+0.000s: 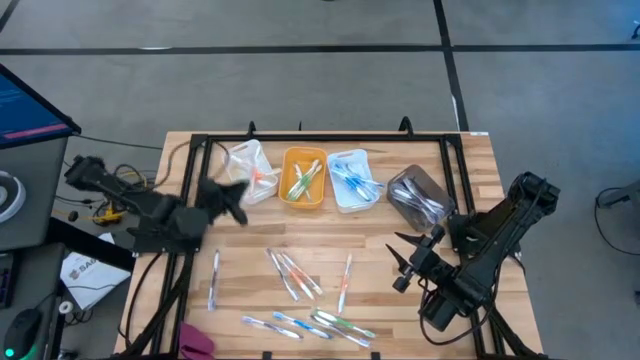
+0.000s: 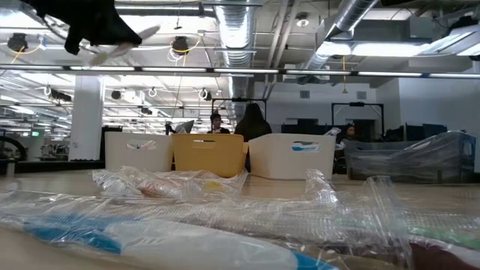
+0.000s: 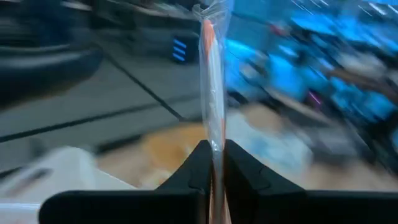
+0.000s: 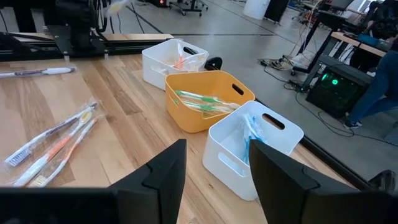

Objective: Pick & Place Toothbrushes
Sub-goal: Put the white orange toothbrush into the left white bin

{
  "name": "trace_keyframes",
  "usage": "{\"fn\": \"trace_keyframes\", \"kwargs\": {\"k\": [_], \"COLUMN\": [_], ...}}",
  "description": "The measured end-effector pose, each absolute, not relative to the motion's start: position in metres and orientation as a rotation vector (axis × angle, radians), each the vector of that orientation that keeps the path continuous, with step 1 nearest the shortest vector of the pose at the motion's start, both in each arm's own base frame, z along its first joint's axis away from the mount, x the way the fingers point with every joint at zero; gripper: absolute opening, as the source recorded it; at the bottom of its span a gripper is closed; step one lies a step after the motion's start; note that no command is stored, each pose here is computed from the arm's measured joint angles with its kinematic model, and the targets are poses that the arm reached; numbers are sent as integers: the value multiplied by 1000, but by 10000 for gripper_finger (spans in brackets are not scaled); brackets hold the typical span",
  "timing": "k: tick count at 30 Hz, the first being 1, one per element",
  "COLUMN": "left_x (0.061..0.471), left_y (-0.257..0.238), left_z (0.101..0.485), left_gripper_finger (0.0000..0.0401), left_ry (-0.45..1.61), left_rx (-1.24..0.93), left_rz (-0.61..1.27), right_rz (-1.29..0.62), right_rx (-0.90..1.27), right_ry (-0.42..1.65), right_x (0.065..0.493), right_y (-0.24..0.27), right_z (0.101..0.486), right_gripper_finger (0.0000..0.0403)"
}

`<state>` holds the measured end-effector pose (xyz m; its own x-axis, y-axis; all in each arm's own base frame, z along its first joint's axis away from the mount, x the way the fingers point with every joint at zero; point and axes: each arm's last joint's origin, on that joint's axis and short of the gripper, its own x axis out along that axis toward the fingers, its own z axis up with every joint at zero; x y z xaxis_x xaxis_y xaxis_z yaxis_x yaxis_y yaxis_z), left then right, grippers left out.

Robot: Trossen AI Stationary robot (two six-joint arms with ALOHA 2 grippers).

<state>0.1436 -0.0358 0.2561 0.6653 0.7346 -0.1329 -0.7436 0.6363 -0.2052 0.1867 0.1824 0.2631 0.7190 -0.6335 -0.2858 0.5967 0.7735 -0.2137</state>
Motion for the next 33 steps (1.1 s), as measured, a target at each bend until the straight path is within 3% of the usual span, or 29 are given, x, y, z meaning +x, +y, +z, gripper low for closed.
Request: {"fn": "trace_keyframes", "kwargs": {"k": [7, 19, 33], "left_x": [140, 182, 198], "left_y": [5, 58, 104], "left_z": [263, 213, 176], "left_gripper_finger": [16, 20, 21], "left_ry": [-35, 219, 386], "left_rx": [-304, -299, -359], "left_rz": [1092, 1306, 1345], "right_rz": [-672, -721, -721], "right_rx": [-139, -153, -155], "right_ry": [366, 381, 381], "right_x": [187, 196, 196], "right_y": [183, 171, 171], "right_z": [257, 247, 247], "right_gripper_finger": [168, 168, 167]}}
